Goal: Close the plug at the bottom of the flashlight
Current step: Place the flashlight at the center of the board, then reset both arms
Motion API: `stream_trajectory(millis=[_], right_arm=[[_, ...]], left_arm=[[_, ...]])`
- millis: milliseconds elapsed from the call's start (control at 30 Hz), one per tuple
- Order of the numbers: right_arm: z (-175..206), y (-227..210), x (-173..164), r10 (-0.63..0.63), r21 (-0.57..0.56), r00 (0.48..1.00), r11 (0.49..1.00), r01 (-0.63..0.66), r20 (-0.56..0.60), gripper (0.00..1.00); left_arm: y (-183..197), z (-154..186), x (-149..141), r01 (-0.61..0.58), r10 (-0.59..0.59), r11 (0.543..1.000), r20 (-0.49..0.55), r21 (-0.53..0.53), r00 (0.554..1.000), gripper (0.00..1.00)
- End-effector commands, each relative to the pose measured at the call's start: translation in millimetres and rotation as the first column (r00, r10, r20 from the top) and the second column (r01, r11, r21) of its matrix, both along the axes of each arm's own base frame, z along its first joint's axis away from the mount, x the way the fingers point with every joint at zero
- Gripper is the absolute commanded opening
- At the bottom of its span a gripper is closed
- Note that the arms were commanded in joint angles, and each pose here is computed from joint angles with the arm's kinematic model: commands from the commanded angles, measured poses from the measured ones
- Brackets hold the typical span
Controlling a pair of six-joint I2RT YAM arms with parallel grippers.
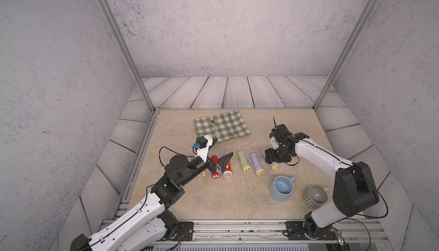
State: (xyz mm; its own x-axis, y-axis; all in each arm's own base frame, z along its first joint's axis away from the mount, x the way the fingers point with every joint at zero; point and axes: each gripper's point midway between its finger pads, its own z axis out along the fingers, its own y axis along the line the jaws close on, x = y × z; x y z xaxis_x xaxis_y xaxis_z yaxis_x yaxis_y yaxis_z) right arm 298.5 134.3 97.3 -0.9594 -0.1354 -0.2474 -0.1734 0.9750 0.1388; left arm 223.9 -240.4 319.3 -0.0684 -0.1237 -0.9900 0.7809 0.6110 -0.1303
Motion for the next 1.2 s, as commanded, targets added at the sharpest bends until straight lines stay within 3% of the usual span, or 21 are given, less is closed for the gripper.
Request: stream_trajectory(millis=[0, 233, 267, 433, 533, 633, 800, 867, 1033, 1167], right_arm=[[19.8, 0.1, 2.6, -0.01, 0.018, 0.999, 1.0, 0.009, 0.032, 0.73], [54.0, 4.0, 19.3, -0.023, 0.055, 0.988, 0.998, 0.015, 0.152, 0.76], [58.7, 3.6, 22.1, -0.027, 0.056, 0.986, 0.998, 0.018, 0.167, 0.99], [77.6, 9.7, 35.3, -0.024, 0.08, 0.974, 0.997, 0.006, 0.225, 0.99], [89.6, 14.9, 44.8, -0.018, 0.102, 0.962, 0.995, -0.011, 0.273, 0.99], [105.2, 20.7, 56.0, -0.02, 0.133, 0.937, 0.991, -0.029, 0.348, 0.99], [147.2, 28.5, 82.3, -0.023, 0.163, 0.863, 0.984, -0.068, 0.504, 0.99], [158.6, 24.0, 91.8, -0.03, 0.136, 0.825, 0.989, -0.057, 0.564, 0.99], [162.9, -11.8, 105.2, -0.03, -0.008, 0.678, 0.999, 0.052, 0.734, 0.99], [138.1, -46.3, 106.9, -0.033, -0.09, 0.548, 0.976, 0.196, 0.836, 0.99]], left_arm=[[3.1, -6.1, 6.0, -0.032, 0.032, 0.999, 0.008, 0.022, 0.999, 0.98], [19.9, -19.2, 28.6, -0.185, 0.186, 0.98, -0.004, 0.067, 0.983, 0.98], [23.8, -21.8, 33.8, -0.214, 0.215, 0.974, -0.008, 0.077, 0.976, 0.98], [46.4, -36.6, 57.7, -0.341, 0.349, 0.932, -0.047, 0.125, 0.936, 0.98], [67.2, -44.7, 71.8, -0.44, 0.454, 0.88, -0.046, 0.176, 0.89, 0.98], [93.5, -50.9, 83.8, -0.557, 0.571, 0.787, 0.028, 0.268, 0.82, 0.98], [145.6, -59.9, 99.9, -0.699, 0.705, 0.606, 0.15, 0.379, 0.693, 0.98], [162.9, -68.7, 106.5, -0.723, 0.736, 0.564, 0.154, 0.399, 0.659, 0.98], [189.6, -111.7, 127.4, -0.728, 0.775, 0.512, 0.122, 0.456, 0.621, 1.0], [215.1, -165.6, 145.3, -0.701, 0.813, 0.493, 0.013, 0.516, 0.582, 0.96]])
